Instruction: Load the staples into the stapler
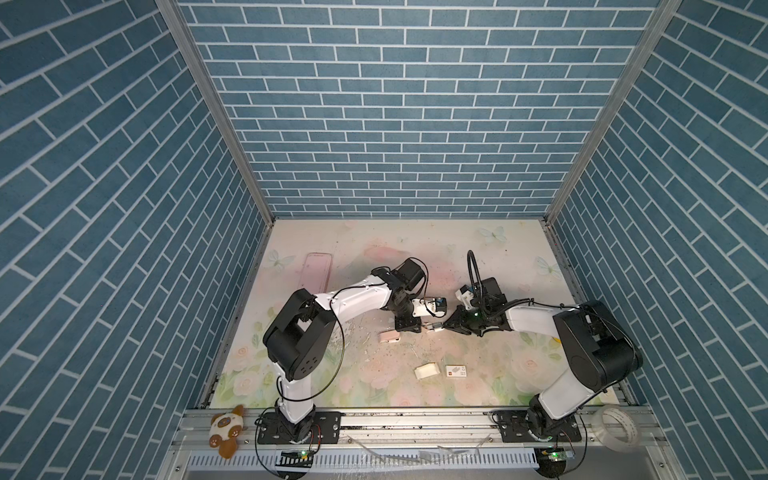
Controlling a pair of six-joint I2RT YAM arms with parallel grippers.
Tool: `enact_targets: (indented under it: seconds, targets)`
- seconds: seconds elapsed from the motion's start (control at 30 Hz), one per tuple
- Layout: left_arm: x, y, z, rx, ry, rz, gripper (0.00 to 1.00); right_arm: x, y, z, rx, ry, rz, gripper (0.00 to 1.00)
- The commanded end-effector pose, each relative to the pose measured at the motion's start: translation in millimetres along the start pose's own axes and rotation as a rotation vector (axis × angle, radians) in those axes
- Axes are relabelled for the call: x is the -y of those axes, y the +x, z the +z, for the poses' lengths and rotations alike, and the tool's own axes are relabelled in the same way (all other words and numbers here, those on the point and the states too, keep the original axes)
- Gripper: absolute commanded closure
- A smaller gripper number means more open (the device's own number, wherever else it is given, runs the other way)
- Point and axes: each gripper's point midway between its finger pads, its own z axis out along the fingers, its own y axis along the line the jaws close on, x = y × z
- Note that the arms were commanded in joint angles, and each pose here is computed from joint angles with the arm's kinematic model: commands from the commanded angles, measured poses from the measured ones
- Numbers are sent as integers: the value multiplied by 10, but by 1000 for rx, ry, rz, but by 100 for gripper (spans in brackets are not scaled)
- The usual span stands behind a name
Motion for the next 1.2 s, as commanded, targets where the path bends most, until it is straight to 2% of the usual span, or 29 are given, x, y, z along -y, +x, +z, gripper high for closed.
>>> enact_targets:
  seconds: [0.0, 0.53, 0.8, 1.17]
  targets:
    - [5, -27, -59, 7, -13, 9, 67, -26, -30, 8, -9, 13, -43, 88]
    - [-21, -51, -67, 8, -18, 11, 72, -13, -42, 56, -28, 21, -50, 88]
    - [-39, -127, -81, 24, -8, 0, 73, 53, 36, 121, -56, 37, -44, 95]
    - [-52, -202, -41, 42, 12, -20, 70, 56, 51, 139, -54, 43, -47, 96]
